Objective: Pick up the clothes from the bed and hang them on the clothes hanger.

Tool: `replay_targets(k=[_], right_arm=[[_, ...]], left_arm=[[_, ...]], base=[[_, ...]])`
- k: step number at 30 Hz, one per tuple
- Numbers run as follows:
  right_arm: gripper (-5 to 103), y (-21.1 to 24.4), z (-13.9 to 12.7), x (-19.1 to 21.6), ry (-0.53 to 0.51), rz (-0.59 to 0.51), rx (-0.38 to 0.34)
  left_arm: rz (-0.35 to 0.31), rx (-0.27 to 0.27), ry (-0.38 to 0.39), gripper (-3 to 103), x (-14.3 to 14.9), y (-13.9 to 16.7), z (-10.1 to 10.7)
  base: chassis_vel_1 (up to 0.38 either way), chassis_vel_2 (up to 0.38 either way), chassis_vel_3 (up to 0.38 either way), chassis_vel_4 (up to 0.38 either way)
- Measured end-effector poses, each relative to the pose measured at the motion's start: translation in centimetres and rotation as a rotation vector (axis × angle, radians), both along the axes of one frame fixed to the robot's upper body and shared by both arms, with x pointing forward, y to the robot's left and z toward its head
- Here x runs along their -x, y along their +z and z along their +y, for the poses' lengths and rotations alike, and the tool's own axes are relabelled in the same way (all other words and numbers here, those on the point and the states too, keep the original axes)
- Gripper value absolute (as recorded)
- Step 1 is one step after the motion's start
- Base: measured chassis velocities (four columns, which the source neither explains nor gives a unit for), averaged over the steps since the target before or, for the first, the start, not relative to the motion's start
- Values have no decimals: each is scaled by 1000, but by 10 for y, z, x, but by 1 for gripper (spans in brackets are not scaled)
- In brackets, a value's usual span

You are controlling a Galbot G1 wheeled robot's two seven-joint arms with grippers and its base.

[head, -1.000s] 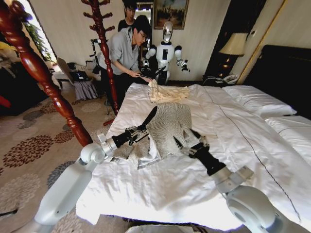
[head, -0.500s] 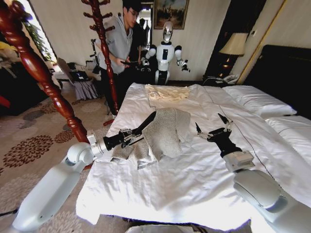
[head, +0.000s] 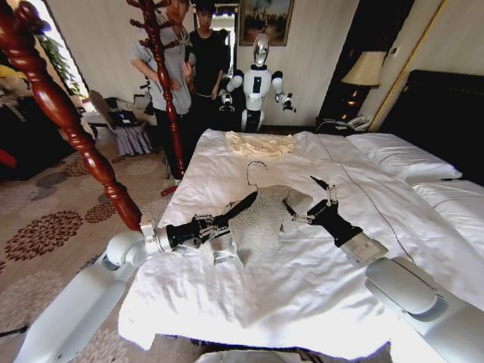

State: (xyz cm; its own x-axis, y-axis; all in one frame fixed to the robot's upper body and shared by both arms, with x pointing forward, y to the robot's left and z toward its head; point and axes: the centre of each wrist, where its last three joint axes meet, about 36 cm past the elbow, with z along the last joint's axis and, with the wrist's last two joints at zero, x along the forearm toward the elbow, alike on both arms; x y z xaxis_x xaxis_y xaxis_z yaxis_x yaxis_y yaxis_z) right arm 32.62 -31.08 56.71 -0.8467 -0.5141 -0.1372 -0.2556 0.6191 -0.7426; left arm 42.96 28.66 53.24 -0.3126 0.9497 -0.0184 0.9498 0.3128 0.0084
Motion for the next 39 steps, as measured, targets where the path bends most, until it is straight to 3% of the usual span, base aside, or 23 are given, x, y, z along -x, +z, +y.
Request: replay_targets(k=[12,15,21,24,28,30,32,34,39], right_arm=[[101,-6,-3,-3,32,-28,53],[97,-6,-3,-2,30,-35,59],[70,-9,-1,1,19,-42,55],[64,-11,0,3,16,-42,53],[42,-16,1,5,14,-47,30],[42,-16,1,5,13,-47,27],[32,-17,2,6,10,-47,16],[28,-18,2,7,8,-45,14],[28,-18,2,8,10,-55,6]], left_arm=[[0,10,-34,18,15,4,-9],[1,14,-37,18,17,5,-11],[8,39,-26,18,22,7,-12],[14,47,-20,18,23,6,-12],[23,60,-13,18,25,5,-12],[24,61,-13,18,26,5,-12],[24,65,-12,18,26,5,-13],[24,67,-13,18,27,5,-13],[24,72,-13,18,26,7,-13]], base=[[0,0,0,0],[0,0,0,0],[0,0,0,0],[0,0,0,0],[0,0,0,0],[0,0,0,0],[0,0,0,0],[0,0,0,0],[0,0,0,0]])
